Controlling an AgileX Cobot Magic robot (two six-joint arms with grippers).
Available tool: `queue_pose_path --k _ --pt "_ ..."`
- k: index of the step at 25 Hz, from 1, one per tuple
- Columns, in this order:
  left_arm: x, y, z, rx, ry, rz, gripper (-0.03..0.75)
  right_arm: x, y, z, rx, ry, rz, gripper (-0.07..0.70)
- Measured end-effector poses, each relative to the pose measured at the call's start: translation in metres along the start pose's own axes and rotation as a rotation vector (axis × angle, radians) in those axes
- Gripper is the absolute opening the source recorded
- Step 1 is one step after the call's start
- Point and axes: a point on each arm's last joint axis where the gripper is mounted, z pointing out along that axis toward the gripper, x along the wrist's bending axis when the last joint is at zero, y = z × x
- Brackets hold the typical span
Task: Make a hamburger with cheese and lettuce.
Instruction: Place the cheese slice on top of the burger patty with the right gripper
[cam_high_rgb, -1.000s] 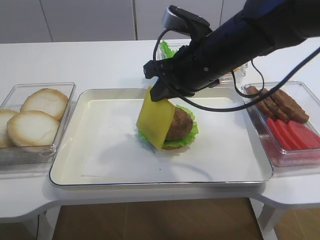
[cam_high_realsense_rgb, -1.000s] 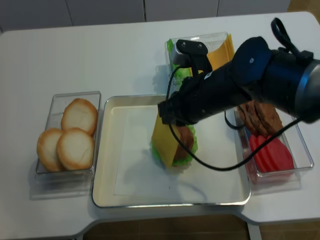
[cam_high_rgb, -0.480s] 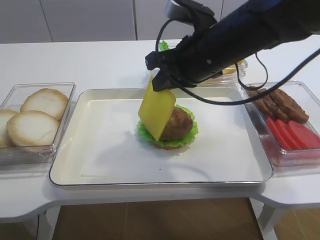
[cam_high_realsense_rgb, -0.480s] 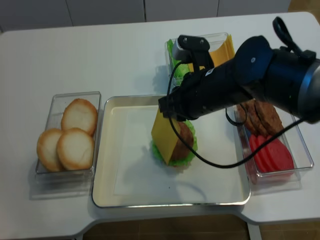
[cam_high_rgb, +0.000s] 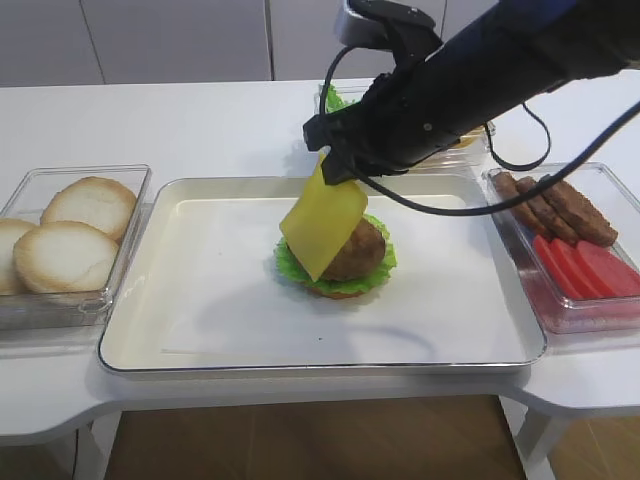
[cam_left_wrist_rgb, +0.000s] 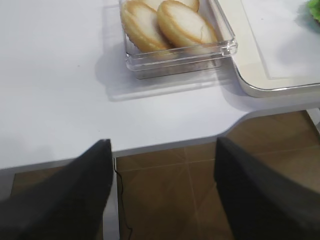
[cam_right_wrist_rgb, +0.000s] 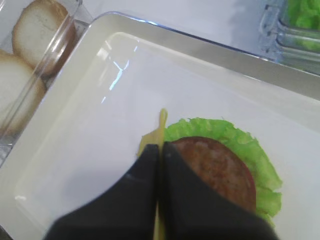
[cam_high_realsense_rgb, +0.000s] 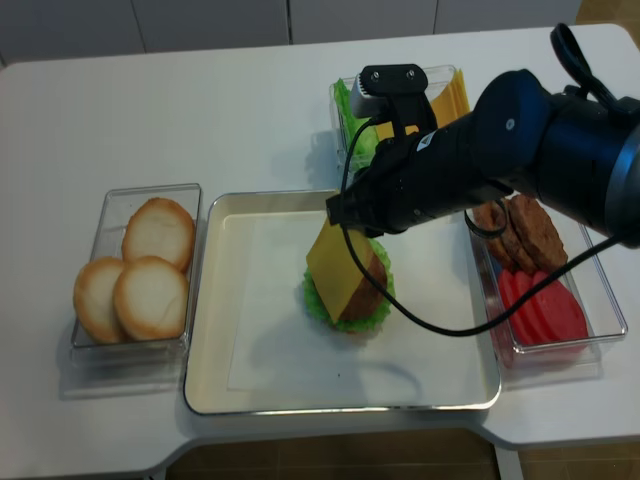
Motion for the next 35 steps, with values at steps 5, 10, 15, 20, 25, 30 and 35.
queue_pose_path --k 5,10,15,20,25,30,35 --pt "0.000 0.000 0.000 0.000 0.000 0.000 0.467 -0.002 0.000 0.000 0.003 -0.021 -0.025 0.004" --pt "0.000 0.000 0.000 0.000 0.000 0.000 0.467 -0.004 -0.001 0.000 0.008 -0.046 -0.066 0.004" --pt "0.000 0.000 0.000 0.000 0.000 0.000 0.467 -0.006 -0.002 0.000 0.019 -0.071 -0.085 0.004" --pt "0.000 0.000 0.000 0.000 0.000 0.000 0.467 -0.011 -0.006 0.009 0.059 -0.073 -0.076 0.004" --pt "0.000 0.000 0.000 0.000 0.000 0.000 0.467 -0.013 -0.010 0.015 0.086 -0.072 -0.067 0.004" --pt "0.000 0.000 0.000 0.000 0.000 0.000 0.467 -0.014 -0.010 0.015 0.090 -0.081 -0.084 0.004" --pt "0.000 0.000 0.000 0.000 0.000 0.000 0.467 -0.016 -0.011 0.015 0.101 -0.108 -0.099 0.004"
